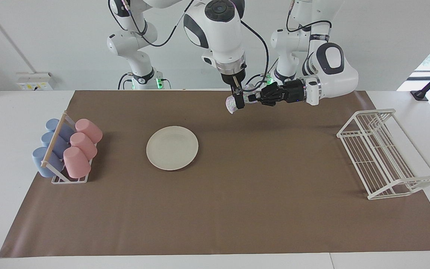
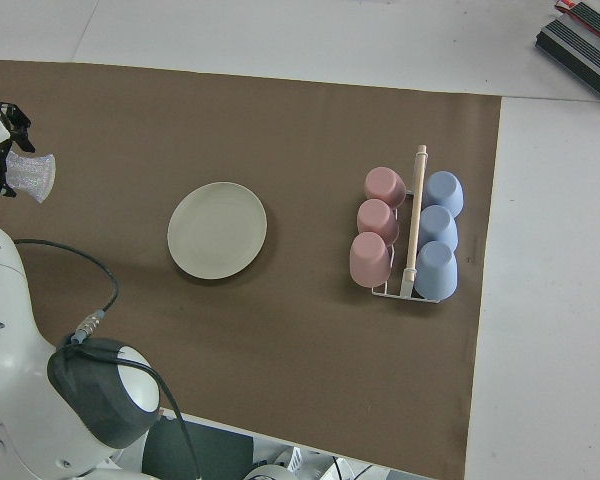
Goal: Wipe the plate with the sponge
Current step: 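Rub the plate against the sponge held by the left gripper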
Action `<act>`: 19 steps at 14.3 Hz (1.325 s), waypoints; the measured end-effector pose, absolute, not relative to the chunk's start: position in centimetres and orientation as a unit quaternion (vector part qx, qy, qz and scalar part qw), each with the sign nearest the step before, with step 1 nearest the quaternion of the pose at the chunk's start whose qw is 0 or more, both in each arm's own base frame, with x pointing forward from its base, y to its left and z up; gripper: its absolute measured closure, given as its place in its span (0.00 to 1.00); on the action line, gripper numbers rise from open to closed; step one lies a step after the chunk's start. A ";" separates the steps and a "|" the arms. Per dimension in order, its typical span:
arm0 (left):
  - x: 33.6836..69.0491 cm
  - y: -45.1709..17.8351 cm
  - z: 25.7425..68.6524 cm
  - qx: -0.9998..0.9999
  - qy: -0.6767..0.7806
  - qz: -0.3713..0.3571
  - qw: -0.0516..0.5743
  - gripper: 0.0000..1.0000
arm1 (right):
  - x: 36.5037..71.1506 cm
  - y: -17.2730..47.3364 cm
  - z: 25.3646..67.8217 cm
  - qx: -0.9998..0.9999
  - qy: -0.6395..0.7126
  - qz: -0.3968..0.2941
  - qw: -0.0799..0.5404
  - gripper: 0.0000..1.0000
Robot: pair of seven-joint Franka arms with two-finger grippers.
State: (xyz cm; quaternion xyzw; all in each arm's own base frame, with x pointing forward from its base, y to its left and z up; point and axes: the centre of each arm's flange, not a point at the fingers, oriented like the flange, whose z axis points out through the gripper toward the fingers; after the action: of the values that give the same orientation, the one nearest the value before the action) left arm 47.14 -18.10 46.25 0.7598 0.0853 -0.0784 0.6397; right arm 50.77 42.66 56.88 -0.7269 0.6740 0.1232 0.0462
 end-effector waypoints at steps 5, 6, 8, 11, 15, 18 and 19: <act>47.1 -18.1 46.3 0.760 0.085 -0.078 0.640 0.95 | 50.8 42.7 56.9 -0.727 0.674 0.123 0.046 0.00; 47.1 -18.1 46.3 0.760 0.085 -0.078 0.640 0.95 | 50.8 42.7 56.9 -0.727 0.674 0.123 0.046 0.00; 47.1 -18.1 46.3 0.759 0.085 -0.079 0.640 0.95 | 50.8 42.7 56.9 -0.726 0.675 0.123 0.046 0.00; 47.1 -18.1 46.2 0.759 0.085 -0.079 0.640 0.95 | 50.8 42.7 56.9 -0.724 0.677 0.123 0.046 0.00; 47.1 -18.1 46.2 0.759 0.086 -0.080 0.640 0.95 | 50.7 42.7 56.9 -0.724 0.677 0.123 0.046 0.00; 47.1 -18.1 46.1 0.759 0.086 -0.080 0.640 0.95 | 50.6 42.8 56.9 -0.725 0.676 0.124 0.046 0.00; 47.1 -18.1 46.1 0.759 0.086 -0.080 0.640 0.95 | 50.4 43.1 56.9 -0.726 0.675 0.125 0.045 0.00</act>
State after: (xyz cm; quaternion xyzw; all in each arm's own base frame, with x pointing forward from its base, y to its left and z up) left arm 47.07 -18.06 46.12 0.7594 0.0857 -0.0803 0.6400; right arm 50.35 43.13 56.93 -0.7257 0.6751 0.1246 0.0453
